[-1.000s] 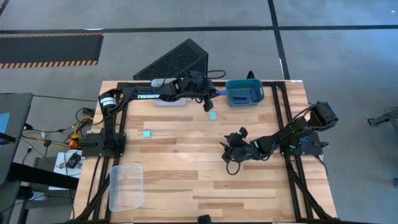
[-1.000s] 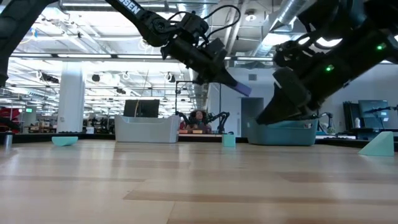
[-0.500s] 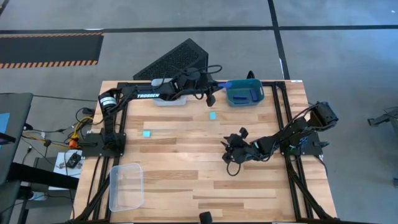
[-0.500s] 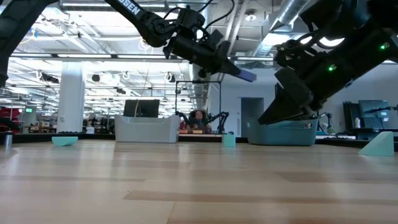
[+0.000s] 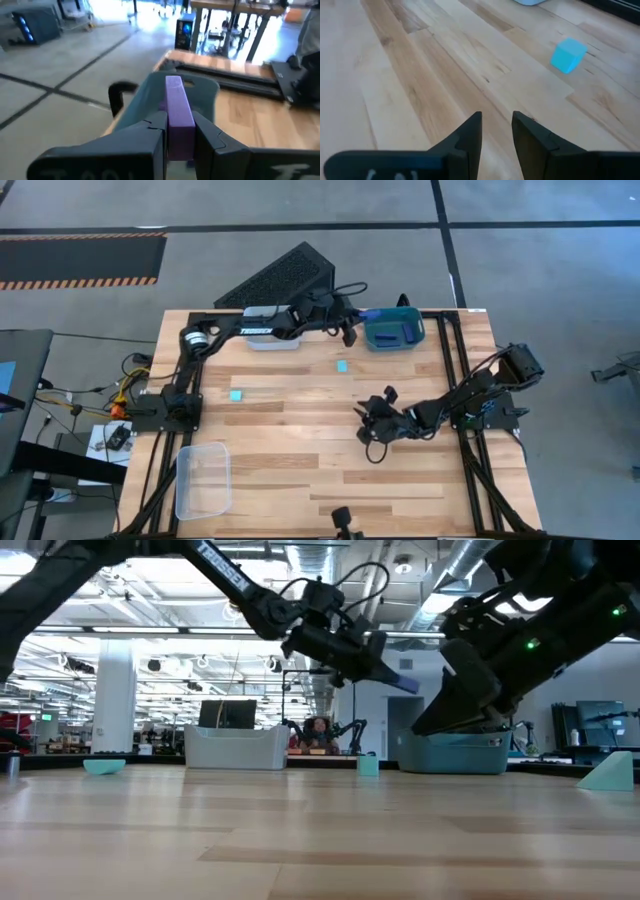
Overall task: Sort & place blocks by color
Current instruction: Put the violet block into the blue bin
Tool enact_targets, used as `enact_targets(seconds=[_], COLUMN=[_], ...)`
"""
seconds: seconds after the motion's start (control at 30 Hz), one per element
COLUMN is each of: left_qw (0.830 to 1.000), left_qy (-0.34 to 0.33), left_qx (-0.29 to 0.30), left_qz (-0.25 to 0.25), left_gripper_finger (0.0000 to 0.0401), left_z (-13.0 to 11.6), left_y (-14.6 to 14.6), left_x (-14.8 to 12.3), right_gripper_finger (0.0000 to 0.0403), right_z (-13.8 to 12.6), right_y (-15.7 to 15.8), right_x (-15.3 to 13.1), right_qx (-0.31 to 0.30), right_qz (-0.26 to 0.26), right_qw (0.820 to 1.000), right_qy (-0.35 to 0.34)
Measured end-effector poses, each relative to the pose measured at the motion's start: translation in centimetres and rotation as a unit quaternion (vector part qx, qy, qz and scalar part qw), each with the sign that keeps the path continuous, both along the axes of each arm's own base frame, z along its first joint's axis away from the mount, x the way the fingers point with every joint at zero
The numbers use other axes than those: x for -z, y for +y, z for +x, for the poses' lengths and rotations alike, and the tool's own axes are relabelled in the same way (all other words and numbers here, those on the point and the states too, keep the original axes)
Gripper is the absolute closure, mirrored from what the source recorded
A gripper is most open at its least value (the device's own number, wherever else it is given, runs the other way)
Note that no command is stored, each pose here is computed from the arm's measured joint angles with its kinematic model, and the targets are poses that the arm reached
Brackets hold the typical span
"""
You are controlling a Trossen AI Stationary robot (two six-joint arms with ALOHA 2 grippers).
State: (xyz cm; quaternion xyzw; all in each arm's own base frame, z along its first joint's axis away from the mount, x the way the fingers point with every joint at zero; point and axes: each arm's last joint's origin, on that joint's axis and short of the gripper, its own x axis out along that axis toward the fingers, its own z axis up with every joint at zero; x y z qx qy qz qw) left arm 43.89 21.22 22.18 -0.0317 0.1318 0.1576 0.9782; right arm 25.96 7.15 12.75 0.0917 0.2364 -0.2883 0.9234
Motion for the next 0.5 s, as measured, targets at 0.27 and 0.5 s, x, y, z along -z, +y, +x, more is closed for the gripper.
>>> enact_targets(seconds=[0.27, 0.5], left_qw=[0.999, 0.999], left_qy=[0.019, 0.038], left_qx=[0.008, -0.023], left_qz=[-0.026, -0.014], left_gripper_finger=[0.0374, 0.0374], left_z=[2.4, 2.2], left_y=[1.7, 2.4], left_x=[0.1, 0.0], right_gripper_finger=[0.0275, 0.0275], right_z=[-0.1, -0.1], right_y=[0.2, 0.2], right_x=[0.0, 0.0], right_qx=[-0.004, -0.005], right_qz=[0.000, -0.002], right_qw=[1.000, 1.000], right_qy=[0.001, 0.003])
